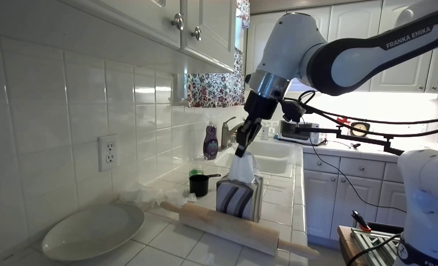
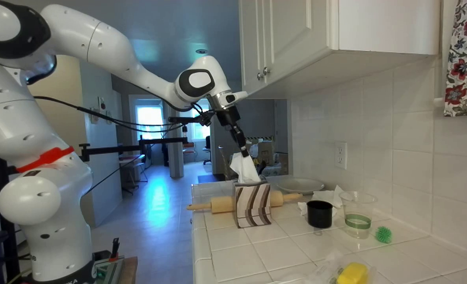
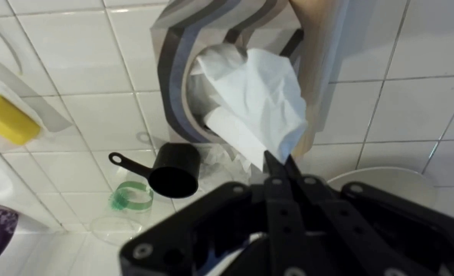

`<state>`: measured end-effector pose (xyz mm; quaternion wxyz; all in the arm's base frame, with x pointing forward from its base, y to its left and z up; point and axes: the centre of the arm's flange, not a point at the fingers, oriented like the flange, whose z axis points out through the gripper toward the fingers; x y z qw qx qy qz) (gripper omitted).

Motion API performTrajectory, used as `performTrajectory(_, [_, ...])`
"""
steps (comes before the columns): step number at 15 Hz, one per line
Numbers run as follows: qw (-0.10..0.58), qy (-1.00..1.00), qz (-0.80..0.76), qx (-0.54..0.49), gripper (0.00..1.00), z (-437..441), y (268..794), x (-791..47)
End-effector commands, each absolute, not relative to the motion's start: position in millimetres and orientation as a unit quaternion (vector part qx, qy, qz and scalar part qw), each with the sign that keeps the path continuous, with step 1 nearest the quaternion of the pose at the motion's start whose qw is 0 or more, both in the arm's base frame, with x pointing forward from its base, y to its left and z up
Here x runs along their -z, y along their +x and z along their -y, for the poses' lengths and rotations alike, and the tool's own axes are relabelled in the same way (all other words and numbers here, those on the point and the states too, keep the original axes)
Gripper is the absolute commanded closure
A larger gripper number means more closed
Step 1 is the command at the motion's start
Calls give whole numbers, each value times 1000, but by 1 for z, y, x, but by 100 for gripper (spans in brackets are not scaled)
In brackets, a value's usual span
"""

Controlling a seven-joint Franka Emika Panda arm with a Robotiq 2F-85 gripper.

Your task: Pick up the napkin from the box and put it on the counter

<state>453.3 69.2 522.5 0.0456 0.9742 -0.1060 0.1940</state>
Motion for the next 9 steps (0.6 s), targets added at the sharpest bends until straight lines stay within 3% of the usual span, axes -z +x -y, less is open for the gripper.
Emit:
performTrajectory(1, [61,960,121,-244,100,-66,429,-541])
performTrajectory(9, [80,940,148,-297,100,-61,401,-573])
